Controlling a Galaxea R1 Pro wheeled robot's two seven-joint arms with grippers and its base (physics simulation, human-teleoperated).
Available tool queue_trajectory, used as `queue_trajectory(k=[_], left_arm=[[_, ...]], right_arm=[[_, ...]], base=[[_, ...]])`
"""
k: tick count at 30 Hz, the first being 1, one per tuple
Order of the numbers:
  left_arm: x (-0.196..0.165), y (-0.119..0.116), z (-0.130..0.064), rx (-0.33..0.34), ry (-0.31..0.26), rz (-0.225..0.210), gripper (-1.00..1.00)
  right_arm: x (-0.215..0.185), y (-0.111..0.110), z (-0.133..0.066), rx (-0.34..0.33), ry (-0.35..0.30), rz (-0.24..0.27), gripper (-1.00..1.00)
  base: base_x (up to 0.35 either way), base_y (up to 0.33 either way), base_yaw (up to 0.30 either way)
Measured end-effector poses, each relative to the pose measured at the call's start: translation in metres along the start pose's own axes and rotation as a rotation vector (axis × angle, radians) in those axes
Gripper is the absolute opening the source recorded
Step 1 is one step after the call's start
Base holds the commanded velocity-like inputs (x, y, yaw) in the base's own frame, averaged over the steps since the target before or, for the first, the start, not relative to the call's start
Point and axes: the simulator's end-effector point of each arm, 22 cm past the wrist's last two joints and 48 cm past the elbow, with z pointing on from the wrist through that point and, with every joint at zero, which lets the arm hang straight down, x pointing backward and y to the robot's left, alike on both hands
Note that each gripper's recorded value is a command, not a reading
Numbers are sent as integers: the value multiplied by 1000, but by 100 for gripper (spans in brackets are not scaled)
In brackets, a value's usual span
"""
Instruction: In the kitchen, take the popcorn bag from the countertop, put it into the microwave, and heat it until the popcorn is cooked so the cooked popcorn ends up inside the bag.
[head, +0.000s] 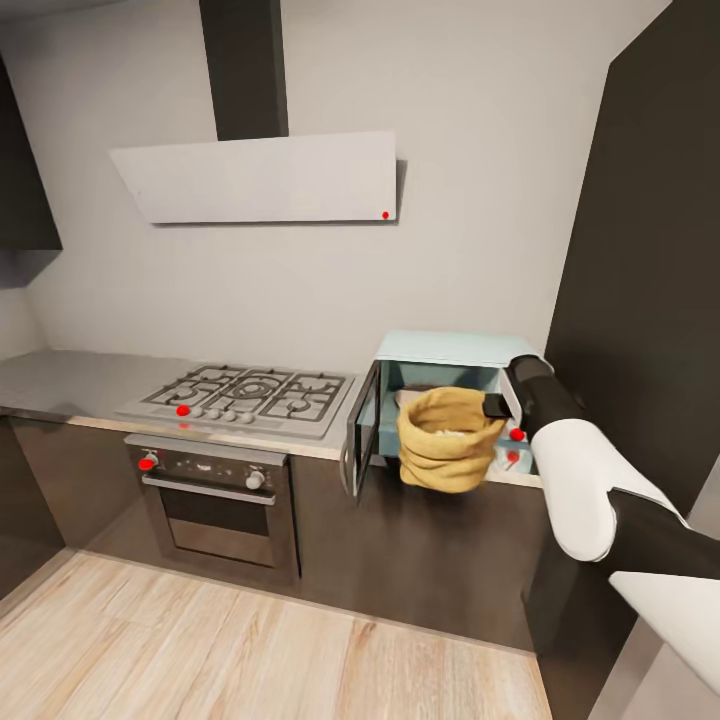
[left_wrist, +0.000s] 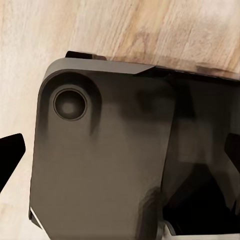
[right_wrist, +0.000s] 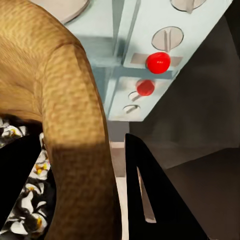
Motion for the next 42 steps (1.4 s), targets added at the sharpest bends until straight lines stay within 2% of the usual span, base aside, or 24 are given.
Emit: queue_trajectory(k=[4,10,17,26,27,28,42], left_arm=[[0,0,0,0,0,0,100],[0,1,0,-2,0,-3,100],[-1,1,0,0,-2,-3,100],[-1,1,0,0,-2,-3,100],[-1,1,0,0,-2,-3,100],[-1,1,0,0,-1,-3,100],[1,0,0,5,4,-4,100]], right_arm=[[-6,3,0,-5,-27,1,-100],[-5,15,-3,-14,-24,-4,-100],[-9,4,-3,7,-40,0,-100],[-10,3,-1,22,-52,37,-100],[-3,-4,2,25,-31,88,-100],[-3,-3,2,19,-30,94,-100],[-3,-4,2,21,-30,94,-100]], base=[[0,0,0],[0,0,0],[0,0,0],[0,0,0],[0,0,0],[0,0,0],[60,0,0]])
